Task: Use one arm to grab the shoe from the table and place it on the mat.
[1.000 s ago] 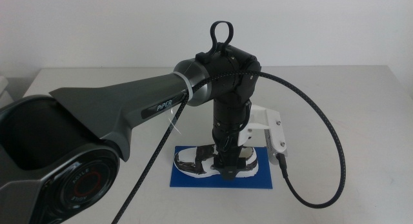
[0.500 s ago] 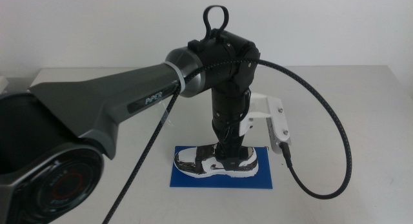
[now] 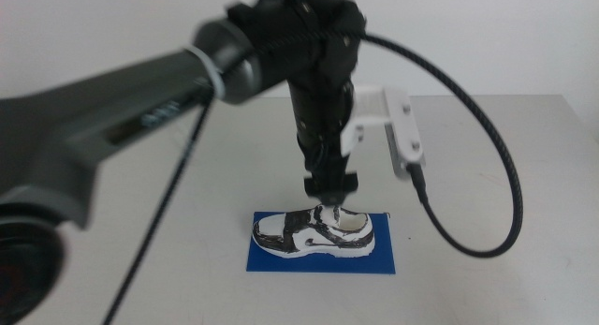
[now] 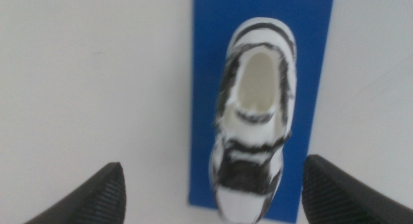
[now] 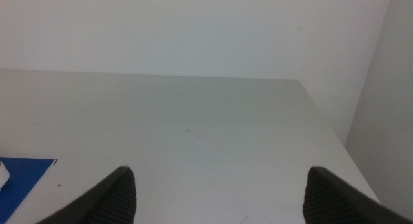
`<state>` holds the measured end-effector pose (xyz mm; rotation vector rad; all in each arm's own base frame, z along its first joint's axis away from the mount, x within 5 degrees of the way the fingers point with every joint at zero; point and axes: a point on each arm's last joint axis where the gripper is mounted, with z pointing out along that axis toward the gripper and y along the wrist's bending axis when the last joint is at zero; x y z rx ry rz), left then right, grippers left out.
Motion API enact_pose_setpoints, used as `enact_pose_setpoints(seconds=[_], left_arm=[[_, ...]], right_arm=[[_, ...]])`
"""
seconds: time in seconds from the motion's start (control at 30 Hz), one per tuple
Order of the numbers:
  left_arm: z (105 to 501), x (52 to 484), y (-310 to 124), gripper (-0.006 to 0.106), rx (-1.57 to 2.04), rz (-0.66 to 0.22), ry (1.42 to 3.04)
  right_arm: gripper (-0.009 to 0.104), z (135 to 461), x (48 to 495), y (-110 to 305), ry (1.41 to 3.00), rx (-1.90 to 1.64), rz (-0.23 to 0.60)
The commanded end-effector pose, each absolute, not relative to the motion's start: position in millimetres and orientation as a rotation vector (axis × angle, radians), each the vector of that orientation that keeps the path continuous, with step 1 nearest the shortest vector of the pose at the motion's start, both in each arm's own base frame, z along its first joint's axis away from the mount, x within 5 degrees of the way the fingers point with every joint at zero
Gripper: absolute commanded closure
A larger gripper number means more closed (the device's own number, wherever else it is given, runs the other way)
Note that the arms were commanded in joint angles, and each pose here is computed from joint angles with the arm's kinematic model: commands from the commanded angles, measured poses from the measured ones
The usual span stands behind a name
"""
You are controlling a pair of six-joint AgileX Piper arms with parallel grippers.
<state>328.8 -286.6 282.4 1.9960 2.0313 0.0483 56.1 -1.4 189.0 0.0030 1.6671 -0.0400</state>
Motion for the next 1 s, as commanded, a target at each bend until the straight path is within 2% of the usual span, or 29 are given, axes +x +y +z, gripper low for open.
enact_pose_setpoints(seconds=[0.0, 0.13, 0.37, 0.6, 0.77, 0.87, 0.97], left_arm=[[335.2, 307.6, -267.9, 0.007, 1.949, 0.080, 2.013], [373.6, 297.5, -245.6, 0.007, 1.865, 0.155, 1.960], [435.9, 276.6, -192.8, 0.007, 1.623, 0.174, 1.947], [483.6, 249.0, -138.0, 0.007, 1.416, 0.230, 1.919], [492.0, 221.2, -92.8, 0.007, 1.124, 0.284, 2.007], [488.4, 210.1, -68.4, 0.007, 0.985, 0.356, 1.915], [480.3, 195.0, -46.8, 0.007, 0.849, 0.389, 1.777]], right_arm=[[0.029, 200.5, 54.5, -1.9, 1.558, -0.008, -0.065], [0.029, 200.5, 54.5, -1.9, 1.558, -0.008, -0.065], [0.029, 200.5, 54.5, -1.9, 1.558, -0.008, -0.065], [0.029, 200.5, 54.5, -1.9, 1.558, -0.008, -0.065], [0.029, 200.5, 54.5, -1.9, 1.558, -0.008, -0.065], [0.029, 200.5, 54.5, -1.9, 1.558, -0.008, -0.065], [0.029, 200.5, 54.5, -1.9, 1.558, -0.008, -0.065]])
